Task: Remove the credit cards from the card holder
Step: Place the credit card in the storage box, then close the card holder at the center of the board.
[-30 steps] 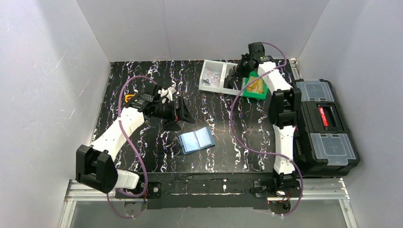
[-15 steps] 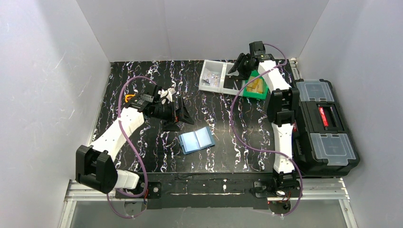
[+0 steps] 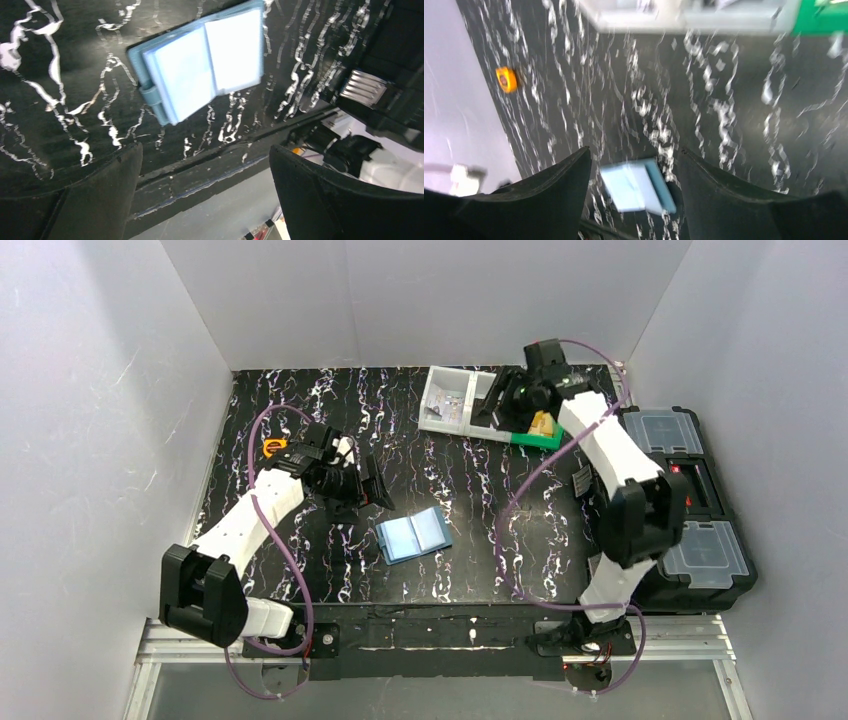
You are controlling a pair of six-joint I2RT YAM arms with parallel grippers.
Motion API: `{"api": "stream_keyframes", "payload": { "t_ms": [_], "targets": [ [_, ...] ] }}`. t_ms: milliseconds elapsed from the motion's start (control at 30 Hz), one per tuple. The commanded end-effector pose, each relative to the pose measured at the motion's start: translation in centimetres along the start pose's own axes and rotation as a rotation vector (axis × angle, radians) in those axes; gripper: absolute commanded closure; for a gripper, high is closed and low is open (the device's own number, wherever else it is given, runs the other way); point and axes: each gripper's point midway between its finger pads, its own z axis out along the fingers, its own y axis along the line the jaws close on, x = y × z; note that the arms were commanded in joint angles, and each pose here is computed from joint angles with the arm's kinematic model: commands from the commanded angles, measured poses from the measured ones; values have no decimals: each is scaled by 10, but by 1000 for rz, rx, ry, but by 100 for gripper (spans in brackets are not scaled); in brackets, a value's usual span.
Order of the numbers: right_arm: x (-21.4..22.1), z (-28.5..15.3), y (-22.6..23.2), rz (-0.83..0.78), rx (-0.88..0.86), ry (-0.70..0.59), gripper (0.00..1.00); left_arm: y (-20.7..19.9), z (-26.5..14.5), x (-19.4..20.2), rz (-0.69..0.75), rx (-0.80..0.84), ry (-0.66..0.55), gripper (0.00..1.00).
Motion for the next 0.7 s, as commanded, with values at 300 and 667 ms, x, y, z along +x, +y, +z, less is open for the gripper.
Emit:
{"api": "stream_keyframes", "payload": {
  "t_ms": [300,667],
  "targets": [
    [196,-12,21,-242,-30,199,28,45,14,9,-166,-107,8,2],
    [273,9,49,-435,1,312,22,60,15,8,-251,-116,-11,2]
  ]
}}
